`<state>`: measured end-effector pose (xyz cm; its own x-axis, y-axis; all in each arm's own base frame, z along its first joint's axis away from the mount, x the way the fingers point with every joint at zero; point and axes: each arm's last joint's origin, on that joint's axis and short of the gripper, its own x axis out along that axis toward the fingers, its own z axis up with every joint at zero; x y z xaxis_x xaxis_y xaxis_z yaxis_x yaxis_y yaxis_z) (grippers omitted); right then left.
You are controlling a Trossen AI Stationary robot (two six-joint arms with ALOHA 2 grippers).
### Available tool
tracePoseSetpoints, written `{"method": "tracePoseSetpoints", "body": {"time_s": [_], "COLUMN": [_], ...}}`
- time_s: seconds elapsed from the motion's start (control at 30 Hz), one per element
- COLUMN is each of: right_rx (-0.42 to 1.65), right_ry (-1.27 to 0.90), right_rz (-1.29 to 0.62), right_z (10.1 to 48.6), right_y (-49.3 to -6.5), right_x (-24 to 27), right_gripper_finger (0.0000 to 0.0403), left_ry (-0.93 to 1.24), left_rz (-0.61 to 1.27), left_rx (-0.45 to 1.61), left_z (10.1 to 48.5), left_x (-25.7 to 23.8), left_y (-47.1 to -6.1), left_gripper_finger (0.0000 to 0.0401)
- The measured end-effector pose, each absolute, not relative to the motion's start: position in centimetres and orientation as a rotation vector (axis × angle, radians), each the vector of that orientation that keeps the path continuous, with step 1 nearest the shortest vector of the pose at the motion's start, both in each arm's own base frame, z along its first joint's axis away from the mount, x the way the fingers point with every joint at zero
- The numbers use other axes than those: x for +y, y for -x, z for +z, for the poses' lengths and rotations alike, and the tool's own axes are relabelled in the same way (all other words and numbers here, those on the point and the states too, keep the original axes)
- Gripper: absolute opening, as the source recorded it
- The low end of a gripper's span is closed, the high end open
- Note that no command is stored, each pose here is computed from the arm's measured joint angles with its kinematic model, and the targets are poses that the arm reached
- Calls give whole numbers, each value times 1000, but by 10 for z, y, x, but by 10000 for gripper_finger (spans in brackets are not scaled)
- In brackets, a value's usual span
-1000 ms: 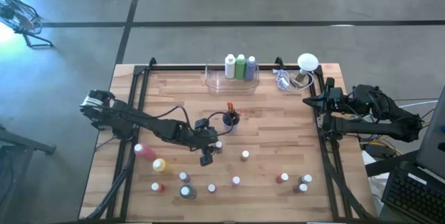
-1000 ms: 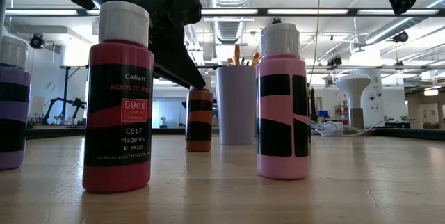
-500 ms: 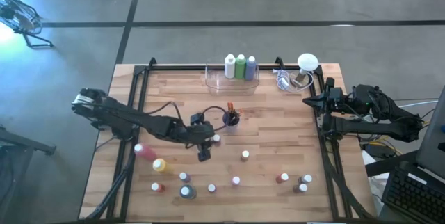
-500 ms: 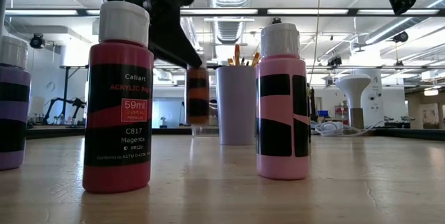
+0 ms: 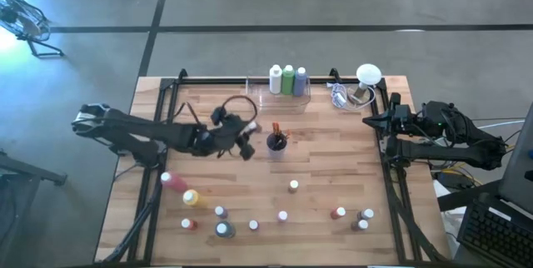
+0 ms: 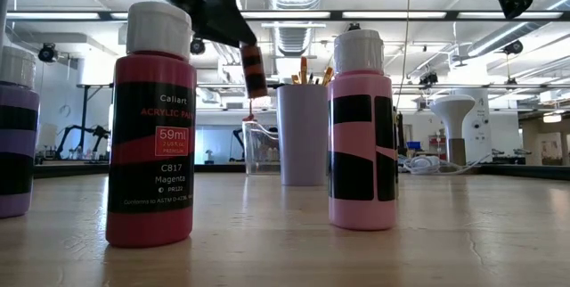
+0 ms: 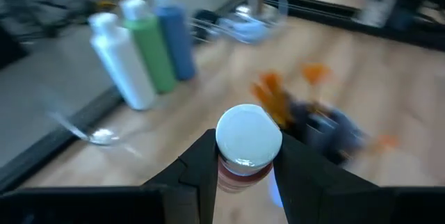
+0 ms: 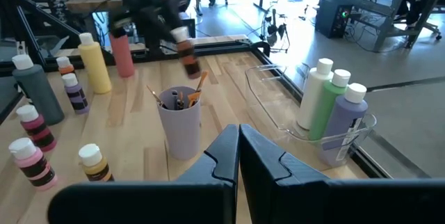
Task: Pick & Place Paint Supplies
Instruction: Put the brown black paint bottle into the transparent bin
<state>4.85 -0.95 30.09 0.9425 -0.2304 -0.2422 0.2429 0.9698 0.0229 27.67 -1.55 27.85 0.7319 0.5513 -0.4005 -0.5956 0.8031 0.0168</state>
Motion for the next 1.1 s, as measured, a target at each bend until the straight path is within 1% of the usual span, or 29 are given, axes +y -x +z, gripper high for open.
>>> {"method": "tracePoseSetpoints", "body": {"time_s": [0.27, 0.47, 0.6, 0.77, 1.1], "right_rx": [241, 240, 240, 240, 241], "right_ry": [-52, -53, -53, -53, -54], "right_rz": [-241, -241, -241, -241, -241], "right_z": [301, 301, 301, 301, 301], "right_y": [-49, -48, -48, -48, -49], "right_x": [-9, -9, -9, -9, -9], "right_gripper_finger": [8, 8, 8, 8, 8], "left_ry": [144, 232, 265, 275, 327], "left_rz": [811, 829, 806, 802, 819], "left_rx": [347, 299, 306, 356, 423], "left_z": [301, 310, 302, 287, 262], "left_x": [40, 90, 120, 148, 193], "left_y": [-282, -275, -277, -290, -315], "left_gripper_finger": [119, 120, 120, 120, 120]}}
